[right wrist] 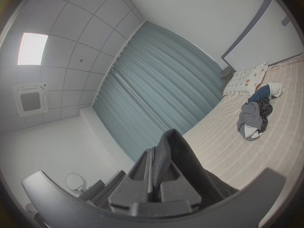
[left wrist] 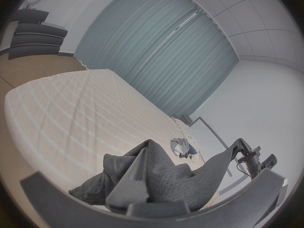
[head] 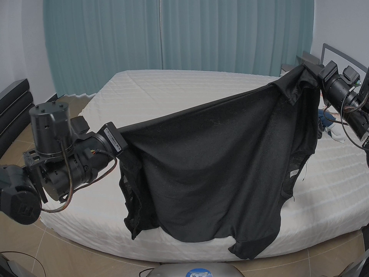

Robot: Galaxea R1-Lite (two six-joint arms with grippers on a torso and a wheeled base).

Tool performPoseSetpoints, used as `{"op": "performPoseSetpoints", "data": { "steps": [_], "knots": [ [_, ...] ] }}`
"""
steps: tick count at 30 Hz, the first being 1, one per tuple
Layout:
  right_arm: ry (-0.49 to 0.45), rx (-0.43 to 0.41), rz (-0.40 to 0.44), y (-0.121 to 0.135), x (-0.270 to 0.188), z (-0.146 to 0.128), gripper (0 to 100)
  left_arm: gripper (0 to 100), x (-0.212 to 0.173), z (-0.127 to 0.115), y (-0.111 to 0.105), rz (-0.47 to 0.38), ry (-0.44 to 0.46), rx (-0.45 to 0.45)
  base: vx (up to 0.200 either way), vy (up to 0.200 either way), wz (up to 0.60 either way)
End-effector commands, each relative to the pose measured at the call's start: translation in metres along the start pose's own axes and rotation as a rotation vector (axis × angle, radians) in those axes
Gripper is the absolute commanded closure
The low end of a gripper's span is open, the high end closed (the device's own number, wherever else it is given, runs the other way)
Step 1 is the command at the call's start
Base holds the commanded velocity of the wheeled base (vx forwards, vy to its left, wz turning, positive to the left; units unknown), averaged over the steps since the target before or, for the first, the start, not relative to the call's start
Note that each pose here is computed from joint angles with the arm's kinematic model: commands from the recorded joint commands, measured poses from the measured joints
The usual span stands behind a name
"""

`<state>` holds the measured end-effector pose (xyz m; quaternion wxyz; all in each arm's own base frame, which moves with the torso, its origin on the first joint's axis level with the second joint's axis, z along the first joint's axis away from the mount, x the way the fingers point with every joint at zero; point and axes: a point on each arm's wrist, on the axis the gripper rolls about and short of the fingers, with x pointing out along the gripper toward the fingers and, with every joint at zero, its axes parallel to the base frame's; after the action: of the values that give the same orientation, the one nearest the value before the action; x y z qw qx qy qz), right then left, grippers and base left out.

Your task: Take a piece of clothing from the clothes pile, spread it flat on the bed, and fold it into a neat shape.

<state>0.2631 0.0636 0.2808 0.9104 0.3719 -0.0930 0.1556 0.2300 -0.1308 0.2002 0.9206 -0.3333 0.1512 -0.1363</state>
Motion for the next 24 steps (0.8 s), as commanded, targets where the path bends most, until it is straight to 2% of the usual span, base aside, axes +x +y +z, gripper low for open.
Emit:
{"op": "performPoseSetpoints", "data": {
  "steps": [1,6,13,14,15,16,17,19,22,24],
  "knots": [
    [0.029,-0.006,-0.047,-0.019,0.023,-0.014,100,100,0.036,-0.008,0.009,0.060,0.029,0.003,0.200,0.000,0.00],
    [0.057,-0.014,-0.073,-0.033,0.044,-0.029,100,100,0.068,-0.017,0.023,0.117,0.057,0.004,0.200,0.000,0.00],
    [0.070,-0.058,-0.103,-0.066,0.073,-0.064,100,100,0.118,-0.030,0.040,0.172,0.076,-0.025,0.200,0.000,0.00],
    [0.088,-0.064,-0.120,-0.082,0.079,-0.081,100,100,0.137,-0.038,0.048,0.189,0.088,-0.043,0.000,0.000,0.00],
    [0.088,-0.064,-0.120,-0.082,0.079,-0.081,100,100,0.137,-0.038,0.048,0.189,0.088,-0.043,0.000,0.000,0.00],
    [0.111,-0.066,-0.142,-0.098,0.084,-0.098,100,100,0.155,-0.046,0.054,0.203,0.093,-0.056,0.000,0.000,0.00],
    [0.113,-0.066,-0.143,-0.100,0.085,-0.100,100,100,0.158,-0.047,0.056,0.206,0.094,-0.059,0.000,0.000,0.00],
    [0.116,-0.069,-0.168,-0.119,0.091,-0.119,100,100,0.179,-0.056,0.069,0.233,0.096,-0.096,0.000,0.000,0.00],
    [0.110,-0.072,-0.183,-0.127,0.094,-0.128,100,100,0.187,-0.059,0.076,0.245,0.094,-0.110,0.000,0.000,0.00],
    [0.108,-0.074,-0.207,-0.143,0.102,-0.147,100,100,0.202,-0.065,0.089,0.267,0.091,-0.151,0.000,0.000,0.00]
  ]
}}
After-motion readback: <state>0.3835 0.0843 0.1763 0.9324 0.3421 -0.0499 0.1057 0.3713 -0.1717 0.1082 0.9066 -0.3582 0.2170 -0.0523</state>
